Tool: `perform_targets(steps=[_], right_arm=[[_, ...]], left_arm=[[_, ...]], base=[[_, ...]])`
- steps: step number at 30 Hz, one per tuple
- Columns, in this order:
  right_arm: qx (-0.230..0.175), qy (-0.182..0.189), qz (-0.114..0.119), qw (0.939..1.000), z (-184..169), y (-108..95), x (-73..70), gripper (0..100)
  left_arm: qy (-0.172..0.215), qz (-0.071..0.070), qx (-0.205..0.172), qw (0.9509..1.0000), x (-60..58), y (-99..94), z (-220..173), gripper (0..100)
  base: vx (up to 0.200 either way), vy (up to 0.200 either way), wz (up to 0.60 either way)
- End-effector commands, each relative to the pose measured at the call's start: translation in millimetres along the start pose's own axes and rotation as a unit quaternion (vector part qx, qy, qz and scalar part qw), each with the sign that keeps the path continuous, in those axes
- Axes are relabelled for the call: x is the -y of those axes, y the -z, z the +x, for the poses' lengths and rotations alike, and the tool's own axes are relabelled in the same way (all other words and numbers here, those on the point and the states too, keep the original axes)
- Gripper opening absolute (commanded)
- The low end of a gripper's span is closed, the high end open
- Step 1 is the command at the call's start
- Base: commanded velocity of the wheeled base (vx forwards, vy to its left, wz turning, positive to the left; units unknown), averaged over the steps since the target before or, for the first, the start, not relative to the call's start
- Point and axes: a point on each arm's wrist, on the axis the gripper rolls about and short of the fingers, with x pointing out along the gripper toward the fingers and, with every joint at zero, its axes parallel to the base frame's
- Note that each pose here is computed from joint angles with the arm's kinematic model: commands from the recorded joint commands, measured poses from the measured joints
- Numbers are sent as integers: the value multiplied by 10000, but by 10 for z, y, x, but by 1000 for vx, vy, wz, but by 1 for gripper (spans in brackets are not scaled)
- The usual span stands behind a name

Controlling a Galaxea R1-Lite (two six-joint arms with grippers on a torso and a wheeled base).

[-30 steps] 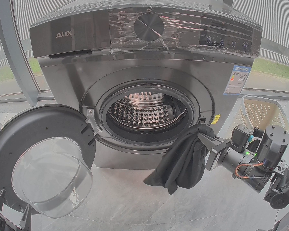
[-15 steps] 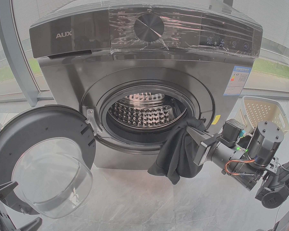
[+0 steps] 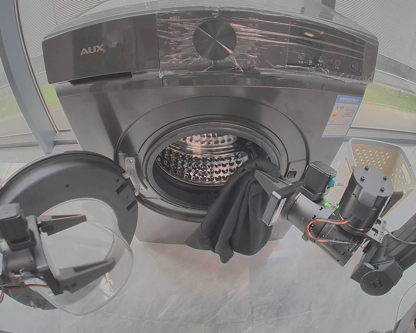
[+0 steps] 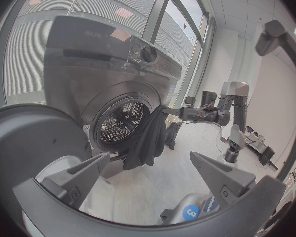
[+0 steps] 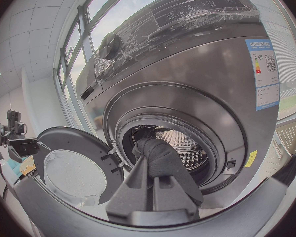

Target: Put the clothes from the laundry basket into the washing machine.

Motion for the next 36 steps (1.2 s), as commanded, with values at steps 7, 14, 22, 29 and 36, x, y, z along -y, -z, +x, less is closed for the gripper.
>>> perform_targets(steps=[7,14,22,29,36], right_arm=[[246,121,71,9996,218,-44,7,0],[266,148,73,9995,264,-33,15,0],[266,148,73,9995,299,-14,11,0],[218,133,65,9997,292,18,2,0],[70,119,37,9999,292,121,-7,0]], left_arm=[[74,-41,-858,9963,6,290,1373,100],[63,-48,-970,9953,-12,375,1640,100],[183,-105,-1277,9916,-33,542,1909,100],[217,-117,-1408,9897,-54,845,2190,100],[246,-252,-1626,9861,-64,1047,2288,100]], base=[[0,0,0],[0,0,0],[0,0,0],[0,0,0],[0,0,0]])
